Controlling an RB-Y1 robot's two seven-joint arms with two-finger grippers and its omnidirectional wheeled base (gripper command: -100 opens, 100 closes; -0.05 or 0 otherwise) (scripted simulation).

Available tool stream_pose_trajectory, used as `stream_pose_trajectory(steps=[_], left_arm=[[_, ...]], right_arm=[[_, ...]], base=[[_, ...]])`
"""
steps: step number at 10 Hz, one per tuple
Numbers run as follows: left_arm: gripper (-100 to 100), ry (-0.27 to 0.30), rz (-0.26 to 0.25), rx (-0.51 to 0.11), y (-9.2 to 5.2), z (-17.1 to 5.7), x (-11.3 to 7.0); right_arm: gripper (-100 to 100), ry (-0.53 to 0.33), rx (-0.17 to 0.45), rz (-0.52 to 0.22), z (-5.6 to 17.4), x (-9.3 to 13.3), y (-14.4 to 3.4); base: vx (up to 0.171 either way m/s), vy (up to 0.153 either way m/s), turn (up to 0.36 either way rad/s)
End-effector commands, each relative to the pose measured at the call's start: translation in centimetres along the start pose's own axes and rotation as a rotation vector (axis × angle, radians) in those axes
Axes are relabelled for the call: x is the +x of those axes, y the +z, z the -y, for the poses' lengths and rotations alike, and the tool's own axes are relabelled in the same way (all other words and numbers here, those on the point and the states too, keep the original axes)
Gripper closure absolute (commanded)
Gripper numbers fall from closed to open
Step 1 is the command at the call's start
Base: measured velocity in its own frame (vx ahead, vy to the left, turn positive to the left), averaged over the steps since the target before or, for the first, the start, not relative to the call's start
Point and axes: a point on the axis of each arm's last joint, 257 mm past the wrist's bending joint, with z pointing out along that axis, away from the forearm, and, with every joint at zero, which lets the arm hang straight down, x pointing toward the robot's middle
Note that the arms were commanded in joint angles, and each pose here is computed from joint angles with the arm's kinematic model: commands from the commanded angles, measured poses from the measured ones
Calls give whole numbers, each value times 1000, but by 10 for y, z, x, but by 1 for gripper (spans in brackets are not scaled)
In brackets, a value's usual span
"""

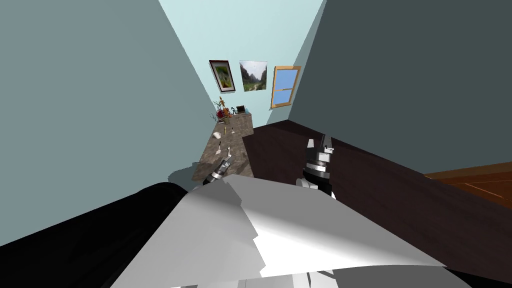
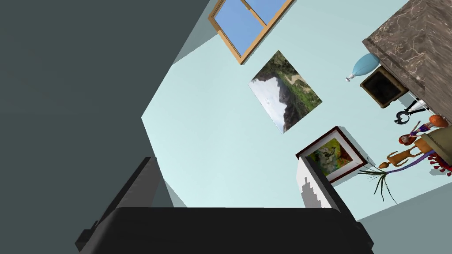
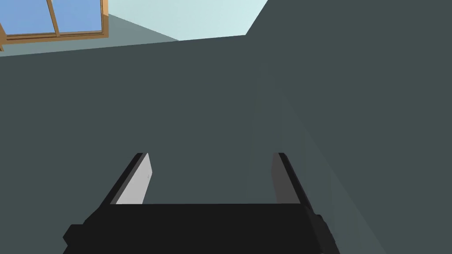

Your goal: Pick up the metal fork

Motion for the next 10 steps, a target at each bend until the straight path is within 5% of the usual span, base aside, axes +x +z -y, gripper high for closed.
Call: stream_pose_trajectory(steps=[1, 2, 3, 4, 5, 6, 7, 8, 9, 10], left_arm=[[-100, 44, -45, -13, -10, -8, 5], [-100, 118, -116, -41, -28, -19, 15], [-100, 122, -127, -37, -28, -19, 16], [-100, 196, -205, -63, -48, -31, 26], [-100, 199, -214, -58, -48, -31, 26], [-100, 273, -290, -77, -67, -42, 34], [-100, 276, -307, -74, -70, -42, 36], [-100, 350, -387, -85, -90, -53, 43], [-100, 352, -405, -83, -94, -53, 44], [-100, 424, -491, -88, -115, -63, 50]], right_arm=[[0, 0, 0, 0, 0, 0, 0], [0, 0, 0, 0, 0, 0, 0], [0, 0, 0, 0, 0, 0, 0], [0, 0, 0, 0, 0, 0, 0], [0, 0, 0, 0, 0, 0, 0], [0, 0, 0, 0, 0, 0, 0], [0, 0, 0, 0, 0, 0, 0], [0, 0, 0, 0, 0, 0, 0], [0, 0, 0, 0, 0, 0, 0], [0, 0, 0, 0, 0, 0, 0]], base=[[3, 11, -153], [2, 5, -256], [-16, 13, -140], [-20, 12, -267], [-15, 13, -209], [-12, 7, -314], [-9, 9, -156], [-2, 2, -232], [-5, 9, -195], [18, 9, -369]])
